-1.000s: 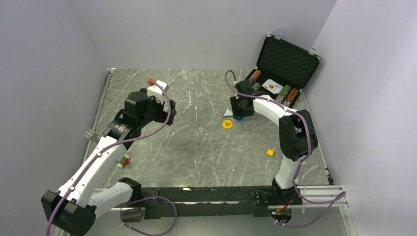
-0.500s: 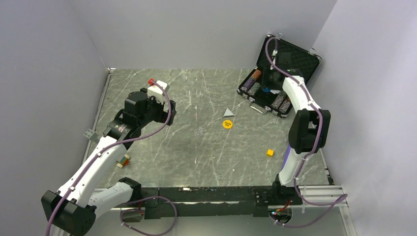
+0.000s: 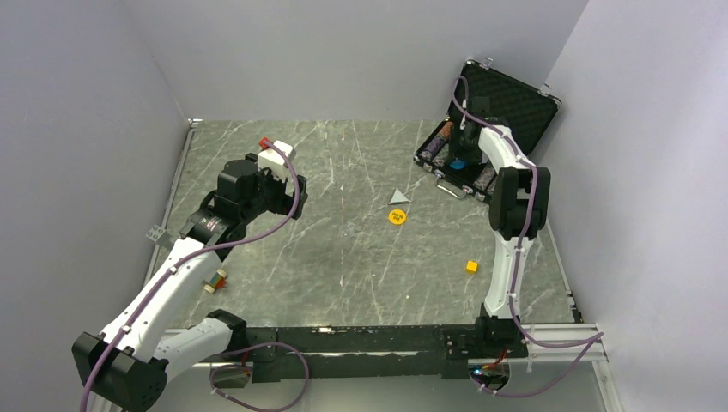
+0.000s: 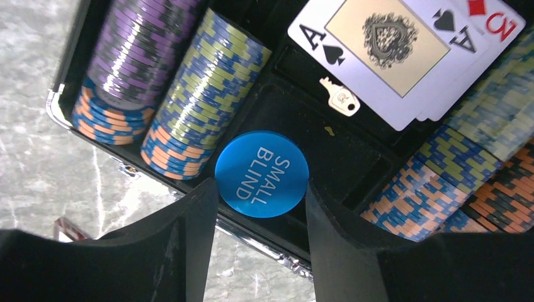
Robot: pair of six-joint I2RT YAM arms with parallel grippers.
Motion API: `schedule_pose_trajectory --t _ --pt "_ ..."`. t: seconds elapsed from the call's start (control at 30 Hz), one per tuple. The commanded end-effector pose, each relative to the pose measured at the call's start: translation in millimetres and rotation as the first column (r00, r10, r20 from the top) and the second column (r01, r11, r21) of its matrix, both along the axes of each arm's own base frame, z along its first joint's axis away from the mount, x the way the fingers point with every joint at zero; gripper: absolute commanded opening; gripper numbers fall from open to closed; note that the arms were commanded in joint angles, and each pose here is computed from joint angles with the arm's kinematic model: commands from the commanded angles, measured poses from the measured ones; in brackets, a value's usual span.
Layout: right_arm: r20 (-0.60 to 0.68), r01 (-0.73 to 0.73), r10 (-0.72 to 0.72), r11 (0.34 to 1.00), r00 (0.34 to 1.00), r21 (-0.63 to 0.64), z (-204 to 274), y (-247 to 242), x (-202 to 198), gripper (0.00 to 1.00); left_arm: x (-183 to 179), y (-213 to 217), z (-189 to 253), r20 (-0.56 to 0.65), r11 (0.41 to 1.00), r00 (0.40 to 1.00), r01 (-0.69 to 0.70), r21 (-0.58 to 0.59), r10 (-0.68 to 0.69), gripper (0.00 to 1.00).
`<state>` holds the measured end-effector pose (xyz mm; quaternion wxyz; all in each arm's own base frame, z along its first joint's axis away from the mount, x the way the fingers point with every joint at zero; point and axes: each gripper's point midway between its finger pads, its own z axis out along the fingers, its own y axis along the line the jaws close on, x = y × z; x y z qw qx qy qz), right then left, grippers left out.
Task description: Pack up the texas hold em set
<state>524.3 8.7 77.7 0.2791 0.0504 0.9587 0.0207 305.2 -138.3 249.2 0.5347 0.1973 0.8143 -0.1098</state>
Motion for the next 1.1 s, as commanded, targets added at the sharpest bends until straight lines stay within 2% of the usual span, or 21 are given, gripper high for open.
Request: schedule_pose_trajectory --t 0.0,0.33,0.83,1.07 --pt "0.028 0.008 -0.008 1.0 1.0 -0.002 12 -1 9 0.37 3 3 2 0.019 1.0 1.0 -0.01 0.013 0.009 0.98" --pt "-0.026 0.049 -0.049 0.999 0.998 0.009 -12 -21 1 0.38 3 3 3 0.018 1.0 1.0 -0.01 0.013 0.01 0.98" --pt "-0.026 0.021 -0.019 0.997 0.999 0.074 -20 -10 9 0.4 4 3 3 0.018 1.0 1.0 -0.01 0.014 0.009 0.98" --pt "-0.025 0.025 -0.024 0.997 0.999 0.071 -21 -10 10 0.5 3 3 4 0.022 1.0 1.0 -0.009 0.013 0.009 0.98"
